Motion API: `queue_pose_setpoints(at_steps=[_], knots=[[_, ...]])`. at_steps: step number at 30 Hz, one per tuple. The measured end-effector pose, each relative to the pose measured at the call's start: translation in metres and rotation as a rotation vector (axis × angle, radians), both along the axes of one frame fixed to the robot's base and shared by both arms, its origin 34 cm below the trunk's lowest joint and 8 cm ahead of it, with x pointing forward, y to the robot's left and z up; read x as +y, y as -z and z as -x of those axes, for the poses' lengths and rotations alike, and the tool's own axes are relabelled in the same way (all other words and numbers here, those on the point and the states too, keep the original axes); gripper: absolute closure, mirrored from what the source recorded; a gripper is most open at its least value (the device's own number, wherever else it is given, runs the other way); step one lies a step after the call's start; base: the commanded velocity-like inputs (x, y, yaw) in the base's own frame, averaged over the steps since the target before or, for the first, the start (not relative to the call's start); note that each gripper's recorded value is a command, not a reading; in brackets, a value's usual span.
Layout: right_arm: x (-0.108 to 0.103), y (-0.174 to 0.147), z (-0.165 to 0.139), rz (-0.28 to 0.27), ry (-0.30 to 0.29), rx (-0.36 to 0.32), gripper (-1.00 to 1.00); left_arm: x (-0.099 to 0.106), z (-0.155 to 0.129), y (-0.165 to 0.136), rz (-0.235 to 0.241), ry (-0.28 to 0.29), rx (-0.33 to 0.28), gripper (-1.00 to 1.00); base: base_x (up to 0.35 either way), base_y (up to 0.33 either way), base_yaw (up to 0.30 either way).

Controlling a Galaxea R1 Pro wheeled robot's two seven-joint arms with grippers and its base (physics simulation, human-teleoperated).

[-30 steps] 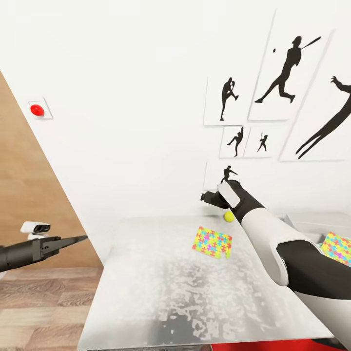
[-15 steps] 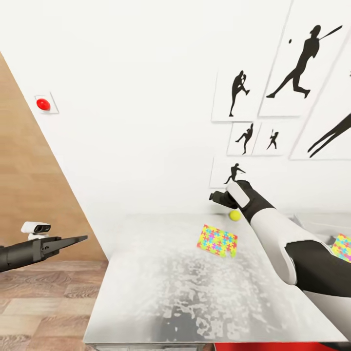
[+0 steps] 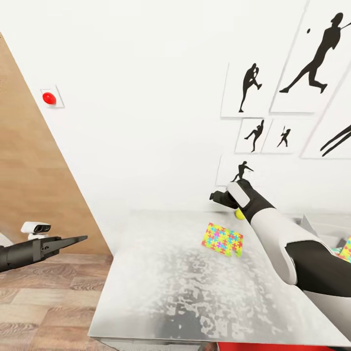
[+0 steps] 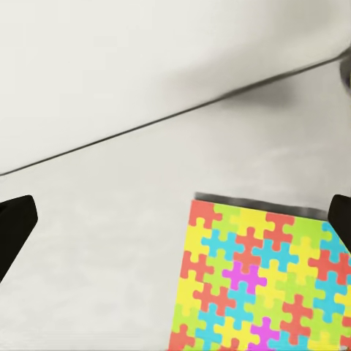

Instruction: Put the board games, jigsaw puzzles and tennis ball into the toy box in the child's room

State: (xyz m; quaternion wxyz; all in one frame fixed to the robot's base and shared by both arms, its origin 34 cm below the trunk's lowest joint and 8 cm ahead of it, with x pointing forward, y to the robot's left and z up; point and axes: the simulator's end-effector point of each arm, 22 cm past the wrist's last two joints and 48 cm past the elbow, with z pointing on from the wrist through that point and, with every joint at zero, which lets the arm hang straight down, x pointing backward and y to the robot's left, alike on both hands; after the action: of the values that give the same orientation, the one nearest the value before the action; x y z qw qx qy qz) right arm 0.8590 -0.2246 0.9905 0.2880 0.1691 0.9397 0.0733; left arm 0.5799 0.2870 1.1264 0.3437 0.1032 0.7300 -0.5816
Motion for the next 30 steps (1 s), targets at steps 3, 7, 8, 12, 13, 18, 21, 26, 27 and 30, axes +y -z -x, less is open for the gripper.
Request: queue_pose_setpoints(at_steps=[3,7,8,12,13,18,21,26,27,30], knots=[[0.0,0.003,0.0,0.0,0.0,0.004,-1.0,0.0,-0.001,0.002,0.0,0.0,0.005,-1.0,0.0,0.0,0.091],[0.0,0.007,-0.001,-0.001,0.0,0.007,-1.0,0.0,-0.001,0.005,-0.001,0.0,0.011,-1.0,0.0,0.0,0.091],[0.0,0.008,-0.001,-0.001,0.0,0.008,-1.0,0.0,-0.002,0.006,-0.001,0.0,0.013,-1.0,0.0,0.0,0.091],[0.0,0.012,-0.001,0.0,-0.001,0.013,-1.0,0.0,-0.002,0.009,0.0,0.0,0.019,-1.0,0.0,0.0,0.091],[0.0,0.013,-0.001,0.001,-0.001,0.014,-1.0,0.0,-0.002,0.01,0.0,0.0,0.02,-1.0,0.0,0.0,0.091],[-0.001,0.02,-0.001,0.004,0.0,0.023,-1.0,-0.003,-0.003,0.01,0.003,0.005,0.018,-1.0,0.0,0.0,0.091],[-0.003,0.022,-0.001,0.006,0.001,0.026,-1.0,-0.007,-0.003,0.011,0.005,0.013,0.021,-1.0,0.0,0.0,0.091],[-0.003,0.027,-0.002,0.008,0.002,0.031,-1.0,-0.036,-0.007,0.011,0.057,0.053,0.022,-1.0,0.0,0.0,0.091],[-0.004,0.028,-0.002,0.008,0.002,0.032,-1.0,-0.042,-0.009,0.011,0.068,0.06,0.022,-1.0,0.0,0.0,0.091],[-0.004,0.032,-0.001,0.009,0.003,0.037,-1.0,-0.062,-0.023,0.008,0.064,0.073,0.007,-1.0,0.0,0.0,0.091]])
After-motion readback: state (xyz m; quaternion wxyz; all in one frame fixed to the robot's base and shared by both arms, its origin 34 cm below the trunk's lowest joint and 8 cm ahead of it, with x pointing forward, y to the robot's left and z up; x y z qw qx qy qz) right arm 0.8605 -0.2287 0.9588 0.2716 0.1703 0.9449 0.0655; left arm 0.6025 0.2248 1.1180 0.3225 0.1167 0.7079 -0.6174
